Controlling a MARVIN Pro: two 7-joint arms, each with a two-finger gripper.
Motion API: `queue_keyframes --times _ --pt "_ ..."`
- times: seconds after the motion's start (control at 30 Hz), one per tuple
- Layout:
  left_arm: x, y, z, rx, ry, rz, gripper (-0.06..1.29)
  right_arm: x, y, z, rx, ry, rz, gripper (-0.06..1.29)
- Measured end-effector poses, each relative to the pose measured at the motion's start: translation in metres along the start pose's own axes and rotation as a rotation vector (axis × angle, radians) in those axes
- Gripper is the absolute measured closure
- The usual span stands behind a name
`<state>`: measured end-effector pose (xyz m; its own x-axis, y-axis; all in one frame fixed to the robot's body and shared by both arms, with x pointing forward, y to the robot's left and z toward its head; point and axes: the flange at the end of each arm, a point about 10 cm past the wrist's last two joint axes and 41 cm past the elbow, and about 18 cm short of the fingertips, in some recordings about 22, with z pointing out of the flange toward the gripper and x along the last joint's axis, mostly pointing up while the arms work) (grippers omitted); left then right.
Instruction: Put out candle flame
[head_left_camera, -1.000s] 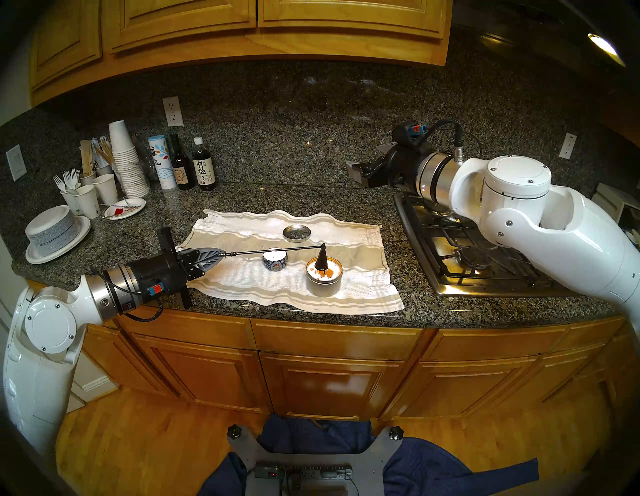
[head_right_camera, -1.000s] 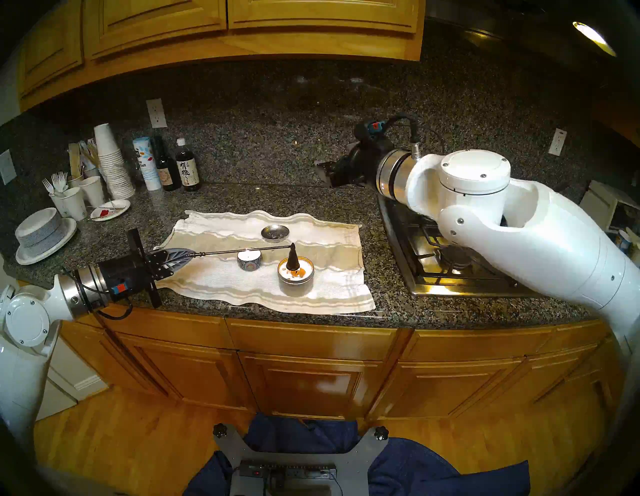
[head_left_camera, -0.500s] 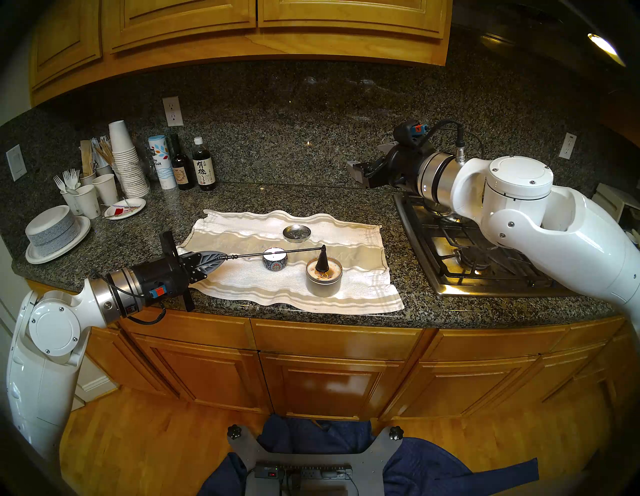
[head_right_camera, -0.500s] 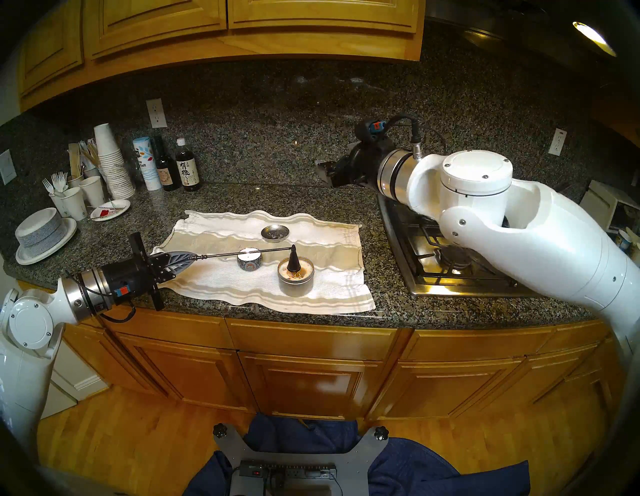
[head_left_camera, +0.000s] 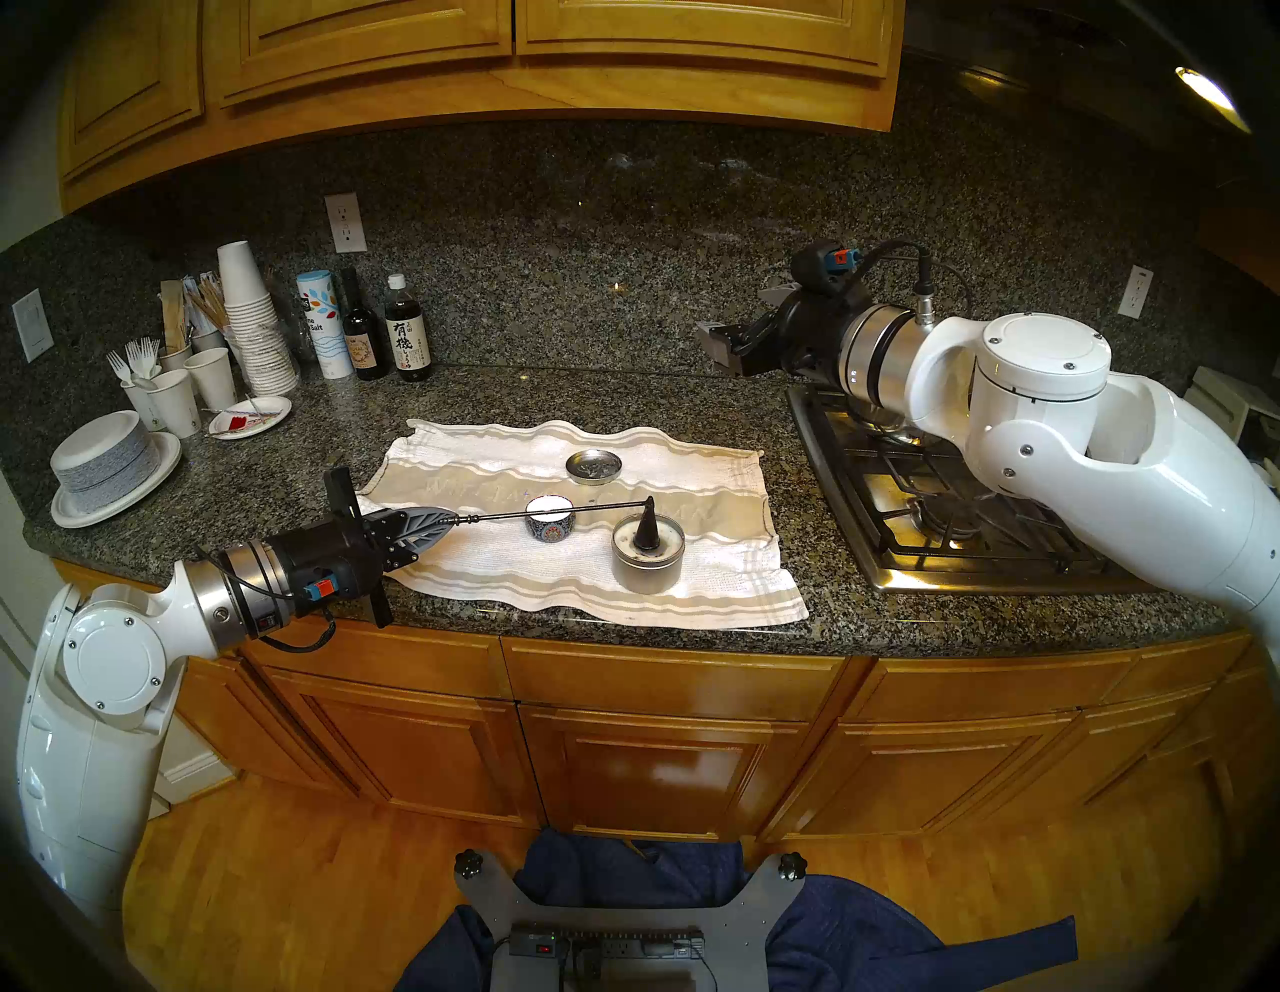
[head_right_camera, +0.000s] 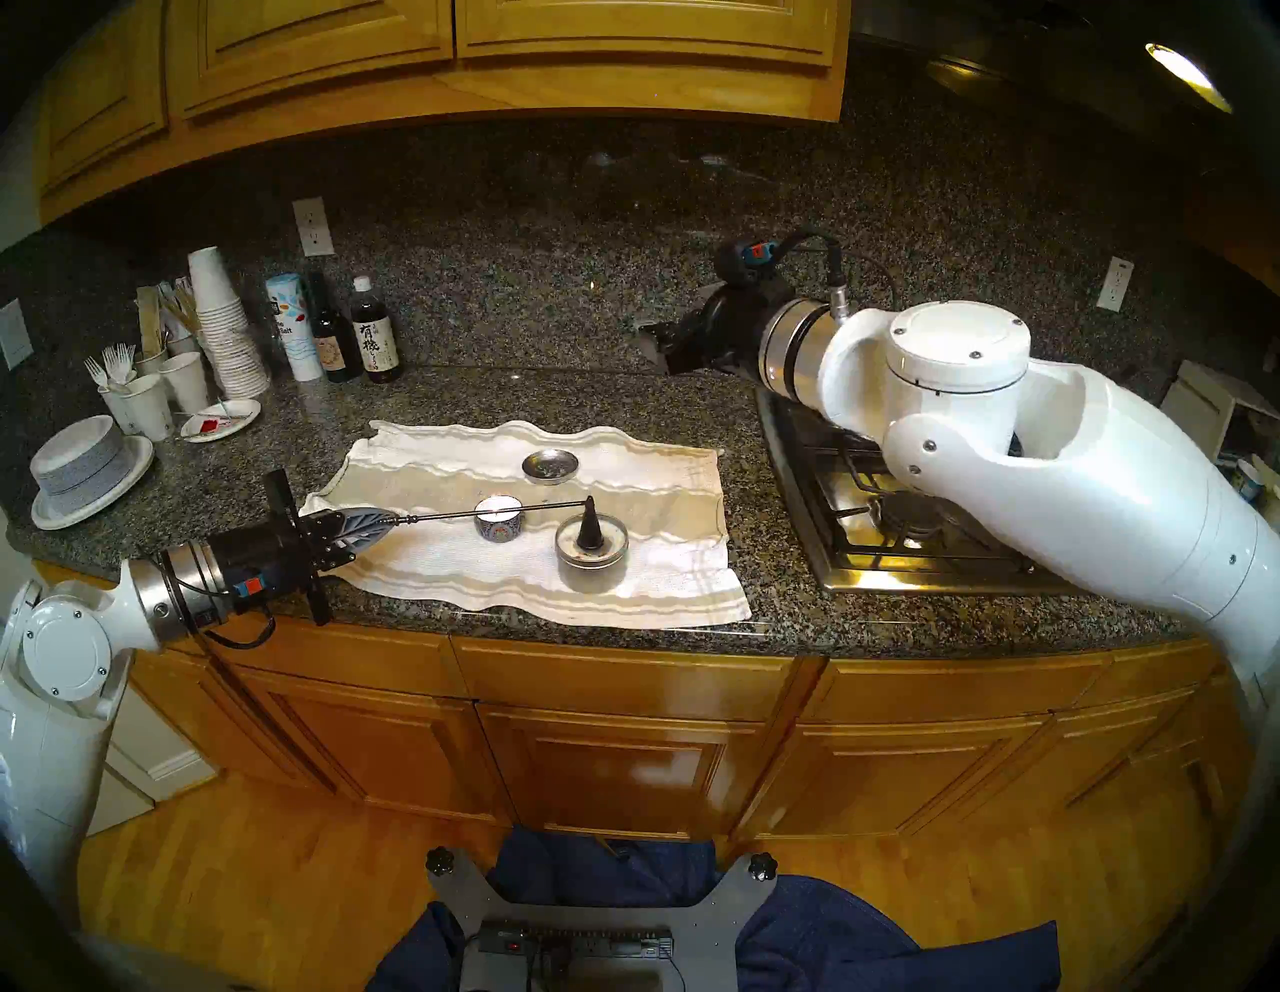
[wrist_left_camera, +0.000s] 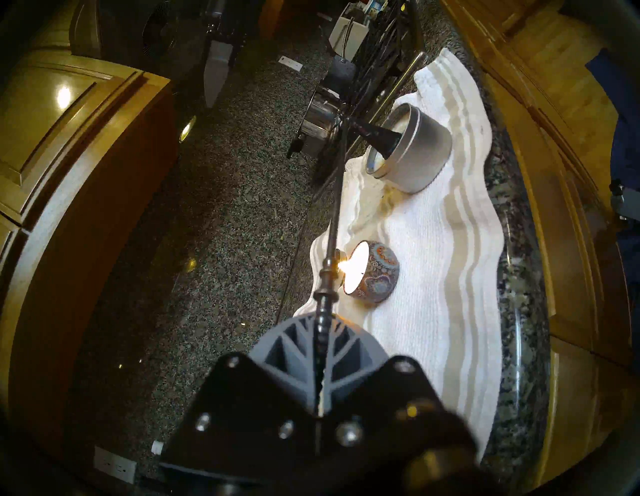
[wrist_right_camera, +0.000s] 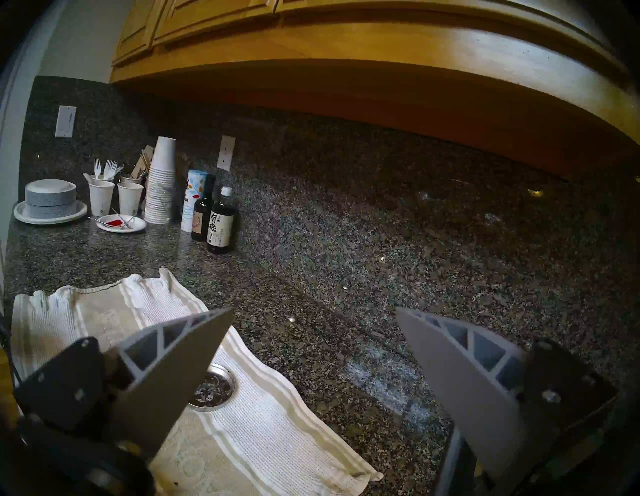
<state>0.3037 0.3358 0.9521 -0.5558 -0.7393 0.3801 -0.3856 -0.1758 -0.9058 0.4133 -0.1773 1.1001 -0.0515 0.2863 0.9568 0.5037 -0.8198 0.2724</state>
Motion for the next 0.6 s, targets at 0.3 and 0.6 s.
queue_keyframes --times 0.3,0.6 --pt "-0.0011 0.0013 0.0023 -0.009 0.0 0.009 1.25 -0.0004 0.0014 -0.0012 -0.004 0.001 0.0 0.02" --pt "-0.0012 0.0012 0.0036 -0.013 0.0 0.016 1.25 -0.0012 0.0024 -0.0018 -0.006 0.0 0.0 0.02"
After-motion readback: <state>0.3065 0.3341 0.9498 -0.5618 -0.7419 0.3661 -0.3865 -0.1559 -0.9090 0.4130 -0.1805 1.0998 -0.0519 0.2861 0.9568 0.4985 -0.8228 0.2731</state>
